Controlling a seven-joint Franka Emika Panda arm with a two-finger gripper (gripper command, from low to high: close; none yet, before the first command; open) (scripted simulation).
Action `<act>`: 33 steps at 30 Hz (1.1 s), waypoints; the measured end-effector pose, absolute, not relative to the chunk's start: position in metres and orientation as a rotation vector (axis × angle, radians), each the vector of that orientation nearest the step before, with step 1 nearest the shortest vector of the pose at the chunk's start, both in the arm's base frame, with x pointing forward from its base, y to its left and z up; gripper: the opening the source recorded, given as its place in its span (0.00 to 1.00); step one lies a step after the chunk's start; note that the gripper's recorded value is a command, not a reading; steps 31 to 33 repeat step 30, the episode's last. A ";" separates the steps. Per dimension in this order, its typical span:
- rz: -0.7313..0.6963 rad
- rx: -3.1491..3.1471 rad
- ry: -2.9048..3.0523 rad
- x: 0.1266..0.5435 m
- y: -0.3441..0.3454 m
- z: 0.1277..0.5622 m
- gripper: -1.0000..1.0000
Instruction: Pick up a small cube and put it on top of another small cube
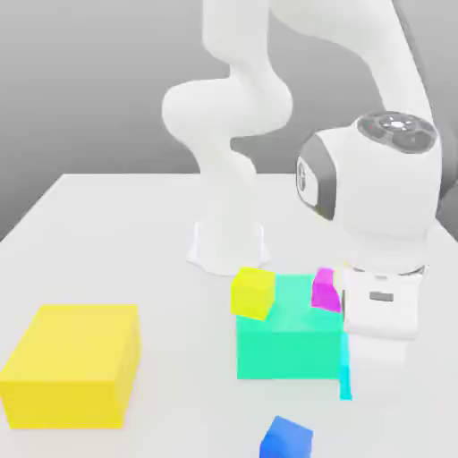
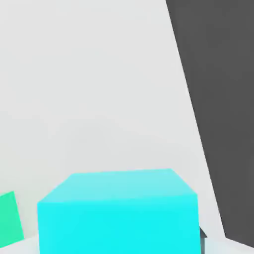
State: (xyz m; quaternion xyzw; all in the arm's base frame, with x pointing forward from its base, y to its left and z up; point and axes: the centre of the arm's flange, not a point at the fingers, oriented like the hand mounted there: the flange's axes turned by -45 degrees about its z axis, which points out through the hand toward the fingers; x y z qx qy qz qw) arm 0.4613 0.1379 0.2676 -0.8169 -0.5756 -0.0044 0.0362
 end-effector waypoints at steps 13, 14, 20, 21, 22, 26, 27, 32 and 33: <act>-0.005 -2.824 -1.191 0.368 0.074 0.339 0.00; -0.004 -2.849 -1.145 0.360 0.069 0.342 0.00; 0.000 -3.002 -0.851 0.312 0.043 0.352 0.00; 0.000 -3.021 -0.814 0.307 0.040 0.349 0.00; 0.000 -3.030 -0.795 0.305 0.039 0.342 0.00; 0.001 -3.040 -0.777 0.303 0.037 0.302 0.00; 0.001 -3.041 -0.777 0.303 0.037 0.293 1.00; 0.001 -3.041 -0.777 0.303 0.037 0.293 1.00; 0.001 -3.041 -0.777 0.303 0.037 0.293 1.00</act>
